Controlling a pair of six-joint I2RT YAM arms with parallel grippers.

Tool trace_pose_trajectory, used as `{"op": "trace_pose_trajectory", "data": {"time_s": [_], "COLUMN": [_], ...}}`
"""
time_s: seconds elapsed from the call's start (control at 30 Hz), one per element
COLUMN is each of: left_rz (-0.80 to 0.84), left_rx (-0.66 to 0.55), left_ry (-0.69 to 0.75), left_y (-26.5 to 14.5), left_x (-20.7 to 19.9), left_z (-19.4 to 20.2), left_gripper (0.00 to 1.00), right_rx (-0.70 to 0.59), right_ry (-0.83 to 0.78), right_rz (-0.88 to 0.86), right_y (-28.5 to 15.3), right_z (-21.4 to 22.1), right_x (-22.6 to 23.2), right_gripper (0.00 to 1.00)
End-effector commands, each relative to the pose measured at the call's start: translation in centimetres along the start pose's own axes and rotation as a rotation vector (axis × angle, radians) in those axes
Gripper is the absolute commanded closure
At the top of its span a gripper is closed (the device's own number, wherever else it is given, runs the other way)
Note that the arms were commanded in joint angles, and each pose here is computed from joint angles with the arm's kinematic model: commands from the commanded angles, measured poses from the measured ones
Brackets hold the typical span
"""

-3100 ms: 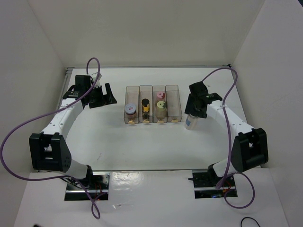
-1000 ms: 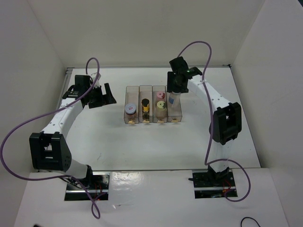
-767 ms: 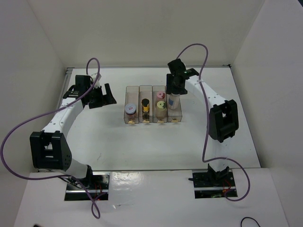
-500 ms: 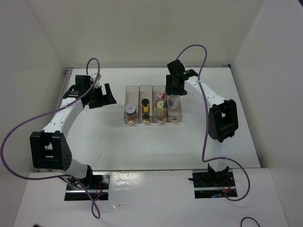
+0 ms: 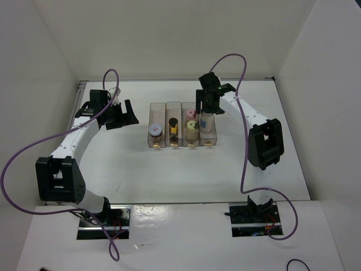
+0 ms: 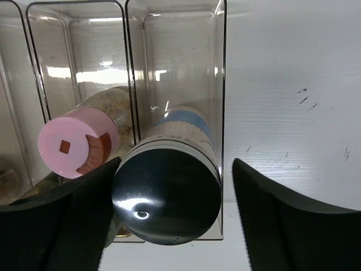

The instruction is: Organize the condiment bottles

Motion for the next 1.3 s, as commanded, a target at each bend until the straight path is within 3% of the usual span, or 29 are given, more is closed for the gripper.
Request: {"op": "trace_pose_trajectory", "data": {"time_s": [0.0, 0.17, 0.4, 0.63, 0.67, 0.73, 0.77, 0.93, 1.03, 1.27], "left_rz": [0.02, 0.023, 0.029, 0.054, 0.055, 0.051, 0.057, 0.09, 0.101, 0.102], "left_rx": [-0.023, -0.031, -0.047, -0.113, -0.116, -0.132, -0.147, -0.21, -0.236, -0.255], "left_ry": [0.026, 0.029, 0.035, 0.06, 0.061, 0.064, 0.07, 0.095, 0.095, 0.112], "left_y": [0.1, -0.1, -0.7, -2.2, -2.4, -2.7, -3.2, -4.6, -5.0, -5.3], "left_x": [-0.1, -0.3, -0.6, -1.4, -1.4, -1.3, -1.6, -2.3, -2.5, -2.8], "left_z": [-0.7, -0.8, -1.1, -1.7, -1.5, -1.6, -1.7, -1.9, -1.8, -1.4], "left_gripper": [0.01, 0.01, 0.01, 0.01, 0.01, 0.01, 0.01, 0.01, 0.01, 0.01], "right_rx": [-0.075, -0.104, -0.233, -0.514, -0.618, -0.654, -0.735, -0.733, -0.647, -0.634], "right_ry": [0.007, 0.025, 0.062, 0.159, 0.191, 0.203, 0.228, 0.315, 0.354, 0.388], "right_rz": [-0.001, -0.01, 0.016, -0.061, -0.094, -0.105, -0.131, -0.126, -0.069, -0.053], "right_y": [-0.7, -2.2, -7.6, -17.9, -21.2, -22.0, -24.6, -23.6, -19.6, -19.4], "right_z": [-1.6, -2.7, -6.0, -9.2, -9.9, -8.7, -8.6, -3.0, 0.9, 3.5], "right_x": [0.4, 0.4, -0.9, -2.8, -3.4, -4.0, -4.7, -6.4, -7.0, -7.9], "right_gripper": [0.13, 0.01, 0.01, 0.01, 0.01, 0.01, 0.01, 0.01, 0.01, 0.01]}}
Point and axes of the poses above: each gripper's point midway between its finger pads, its own y axis out along the fingers, its own x axis along the line the jaws close on, z = x × y, the point moved 3 cm from there along -y, back along the fingers, and after that the axes turned 6 degrees about -y, right-handed, at the moved point
